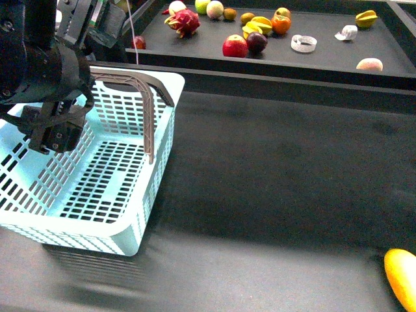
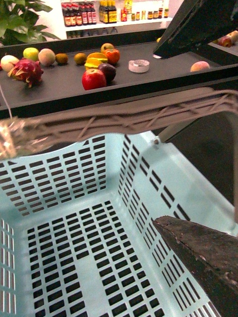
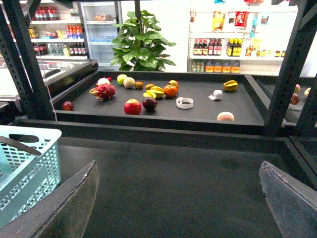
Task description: Pick mango with right arm and hold basket with left
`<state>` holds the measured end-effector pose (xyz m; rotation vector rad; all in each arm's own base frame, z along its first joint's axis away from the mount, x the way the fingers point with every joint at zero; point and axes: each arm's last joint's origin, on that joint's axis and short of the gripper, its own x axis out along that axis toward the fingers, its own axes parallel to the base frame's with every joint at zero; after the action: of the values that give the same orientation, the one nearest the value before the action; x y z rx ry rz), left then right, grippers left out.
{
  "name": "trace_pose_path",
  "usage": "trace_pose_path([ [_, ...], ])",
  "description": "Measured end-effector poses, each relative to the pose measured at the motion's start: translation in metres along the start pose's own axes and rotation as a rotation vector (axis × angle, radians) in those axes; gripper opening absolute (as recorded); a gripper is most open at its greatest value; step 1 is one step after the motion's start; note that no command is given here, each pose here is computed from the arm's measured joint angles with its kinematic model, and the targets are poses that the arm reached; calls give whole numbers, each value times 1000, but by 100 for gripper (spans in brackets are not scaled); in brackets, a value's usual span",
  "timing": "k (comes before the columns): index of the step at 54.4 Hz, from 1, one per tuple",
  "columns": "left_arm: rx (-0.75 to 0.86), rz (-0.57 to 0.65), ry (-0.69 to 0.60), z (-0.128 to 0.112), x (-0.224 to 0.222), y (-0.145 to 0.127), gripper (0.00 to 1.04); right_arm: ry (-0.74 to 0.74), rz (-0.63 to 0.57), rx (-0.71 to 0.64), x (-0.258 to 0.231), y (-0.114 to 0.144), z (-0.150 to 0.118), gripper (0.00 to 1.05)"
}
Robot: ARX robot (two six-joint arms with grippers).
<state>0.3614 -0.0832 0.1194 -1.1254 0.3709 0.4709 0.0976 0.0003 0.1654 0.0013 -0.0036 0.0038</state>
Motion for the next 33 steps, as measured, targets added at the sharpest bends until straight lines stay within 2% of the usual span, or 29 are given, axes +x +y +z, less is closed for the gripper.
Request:
trace_pose_path([
  [10,-77,21,-23,18,43,3,97,0,0,0,0,0,0,96],
  [26,-109,-16,-45,40,72,-15,96,0,0,0,0,0,0,96],
  [33,-107,-13,-36,41,77,-15,66,0,0,0,0,0,0,96],
])
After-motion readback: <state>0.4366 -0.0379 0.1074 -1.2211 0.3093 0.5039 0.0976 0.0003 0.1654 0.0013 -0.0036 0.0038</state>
